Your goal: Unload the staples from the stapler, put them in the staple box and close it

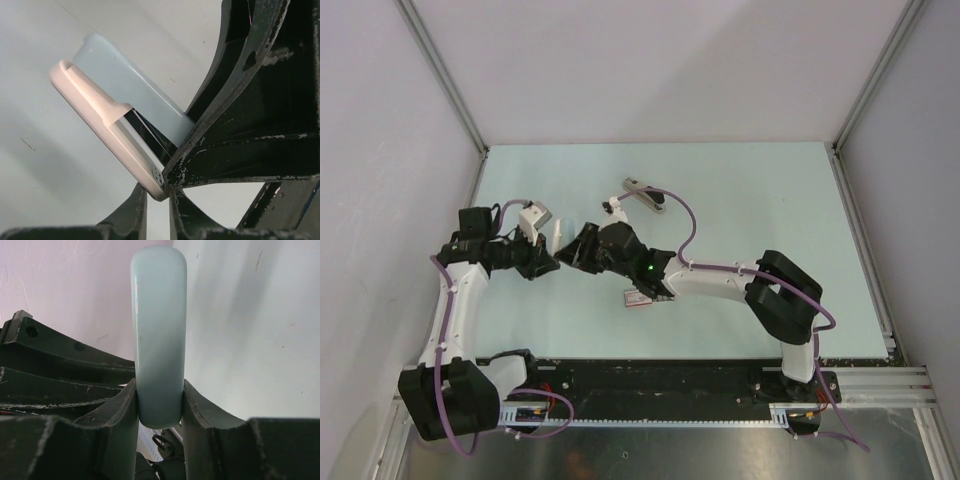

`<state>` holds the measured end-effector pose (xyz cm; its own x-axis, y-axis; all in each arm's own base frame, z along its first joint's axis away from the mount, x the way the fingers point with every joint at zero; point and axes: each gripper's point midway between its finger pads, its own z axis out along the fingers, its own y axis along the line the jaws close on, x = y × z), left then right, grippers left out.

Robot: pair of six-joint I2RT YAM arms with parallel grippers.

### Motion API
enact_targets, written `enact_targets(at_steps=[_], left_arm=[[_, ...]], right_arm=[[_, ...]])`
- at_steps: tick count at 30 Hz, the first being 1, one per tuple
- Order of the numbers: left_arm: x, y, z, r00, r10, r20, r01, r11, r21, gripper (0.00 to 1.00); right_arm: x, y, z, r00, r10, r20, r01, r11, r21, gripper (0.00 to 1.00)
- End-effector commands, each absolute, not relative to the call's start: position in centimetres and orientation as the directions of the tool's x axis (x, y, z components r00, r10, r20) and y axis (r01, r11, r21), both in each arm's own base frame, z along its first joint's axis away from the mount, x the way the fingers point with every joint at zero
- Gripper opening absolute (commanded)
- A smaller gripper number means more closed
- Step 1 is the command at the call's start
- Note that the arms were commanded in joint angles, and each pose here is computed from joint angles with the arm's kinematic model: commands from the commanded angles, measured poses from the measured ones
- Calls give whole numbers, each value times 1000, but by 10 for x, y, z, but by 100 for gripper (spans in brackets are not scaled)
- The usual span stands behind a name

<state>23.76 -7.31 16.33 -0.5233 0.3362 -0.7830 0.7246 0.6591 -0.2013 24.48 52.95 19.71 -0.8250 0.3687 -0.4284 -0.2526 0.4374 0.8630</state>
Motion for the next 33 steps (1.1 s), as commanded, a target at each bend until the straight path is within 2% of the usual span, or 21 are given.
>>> enact_targets(at_steps=[1, 6, 8, 25, 29, 33], left_arm=[[240, -75, 171, -442, 372, -816, 766, 630, -128, 13], [240, -75, 174, -437, 373, -819, 765, 633, -120, 2], [241, -73, 173, -438, 376, -816, 762, 637, -116, 0], [263, -23, 160, -388, 571, -724, 690, 701, 182, 0], [265, -15, 155, -345, 641, -685, 690, 668, 277, 0], [265, -6, 145, -266, 769, -581, 709, 565, 423, 0]], right_arm=[[241, 533, 223, -811, 383, -441, -295, 384, 875, 0], [244, 527, 219, -810, 381, -445, -291, 396, 871, 0], [243, 526, 217, -811, 373, -451, -297, 402, 866, 0], [229, 514, 192, -831, 179, -527, -424, 410, 808, 0], [220, 515, 180, -817, 89, -570, -494, 404, 770, 0], [216, 512, 167, -796, 5, -605, -555, 393, 733, 0]])
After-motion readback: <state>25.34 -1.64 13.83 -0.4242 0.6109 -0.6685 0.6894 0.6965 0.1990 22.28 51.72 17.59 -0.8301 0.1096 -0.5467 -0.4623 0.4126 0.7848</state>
